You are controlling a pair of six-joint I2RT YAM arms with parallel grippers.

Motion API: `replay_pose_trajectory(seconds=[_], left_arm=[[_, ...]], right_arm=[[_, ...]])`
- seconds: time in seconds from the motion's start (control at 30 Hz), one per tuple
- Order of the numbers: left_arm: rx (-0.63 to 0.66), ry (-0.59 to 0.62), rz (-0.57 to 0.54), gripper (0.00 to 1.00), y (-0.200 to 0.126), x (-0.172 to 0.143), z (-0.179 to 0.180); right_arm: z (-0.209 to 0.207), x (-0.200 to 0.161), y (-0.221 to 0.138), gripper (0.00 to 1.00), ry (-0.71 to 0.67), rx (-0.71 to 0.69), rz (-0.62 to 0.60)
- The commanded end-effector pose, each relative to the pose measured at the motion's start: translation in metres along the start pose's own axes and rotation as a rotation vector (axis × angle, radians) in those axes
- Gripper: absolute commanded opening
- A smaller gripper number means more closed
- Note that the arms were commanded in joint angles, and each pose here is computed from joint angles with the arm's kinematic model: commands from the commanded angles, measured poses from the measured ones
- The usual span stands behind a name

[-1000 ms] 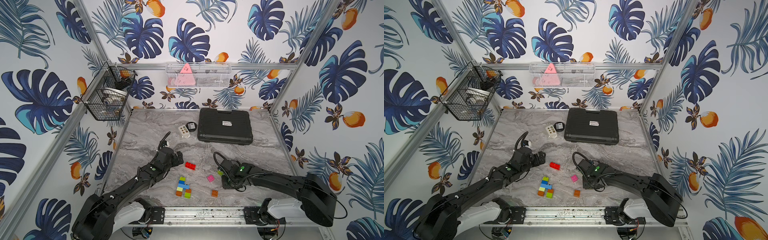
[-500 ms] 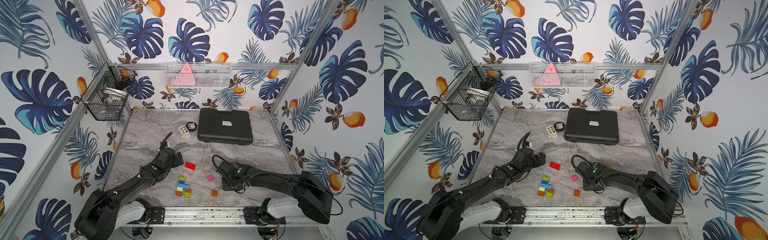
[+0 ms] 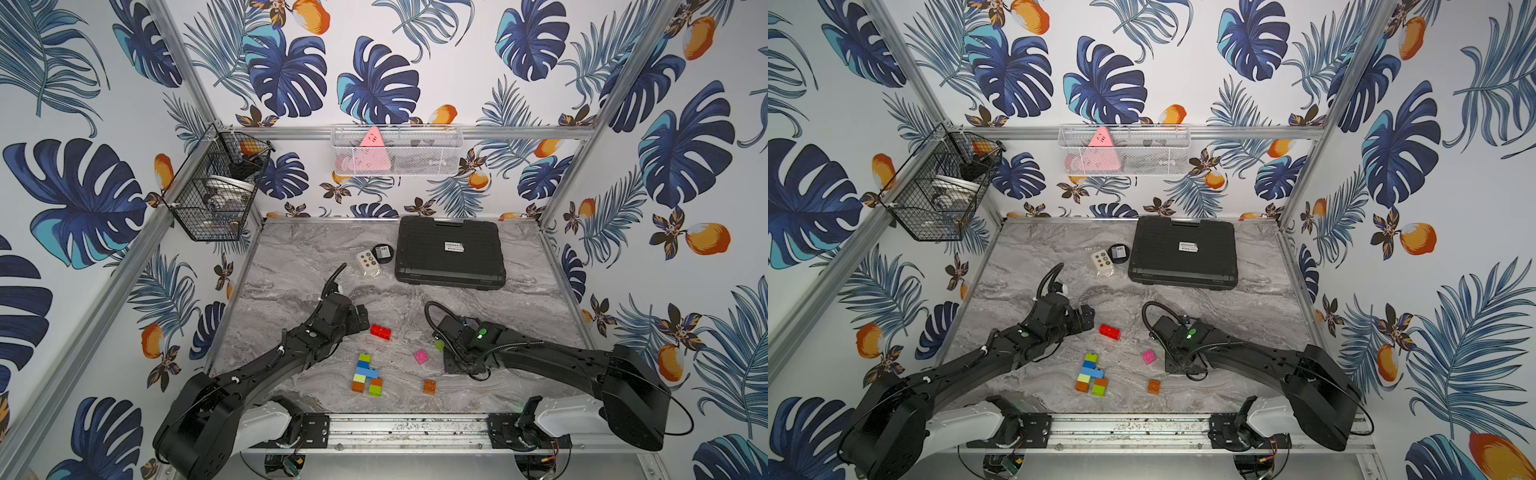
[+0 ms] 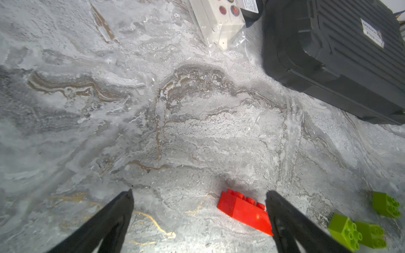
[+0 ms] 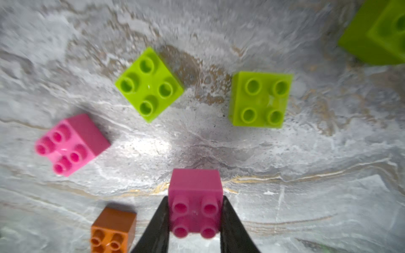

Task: Assemble the letter h with lego
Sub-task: Pick up the lego brick from the center of the board, then assemble the lego brick with the lego brick.

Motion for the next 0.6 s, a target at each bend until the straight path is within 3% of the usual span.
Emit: replay_pose_trajectory(seconds=[0.0, 0.23, 0.57], left_arm=[[-0.008, 0.011, -0.009, 0.99, -0.001, 0.005, -0.004], [-0.007, 0.004, -0.015, 0.99, -0.003, 0.005, -0.003], [-0.011, -0.001, -0.013, 0.99, -0.002, 0.004, -0.003]], right_arm=[[-0.017, 0.012, -0.014, 0.31, 0.036, -0.027, -0.02], [-0.05, 0.043, -0.01, 0.3, 0.053, -0.021, 0.032], [-0.051, 0.048, 0.008, 0.3, 0.003, -0.002, 0.121]])
Point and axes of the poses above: each gripper's point midway between its finger pads, its own y axis out along the fingers, its own z axis along the line the jaws close on, x = y × z, the point moved 3 cm from there along -y, back along the fingers, and after that the axes turned 5 degrees about -y, right-handed, at the moved point
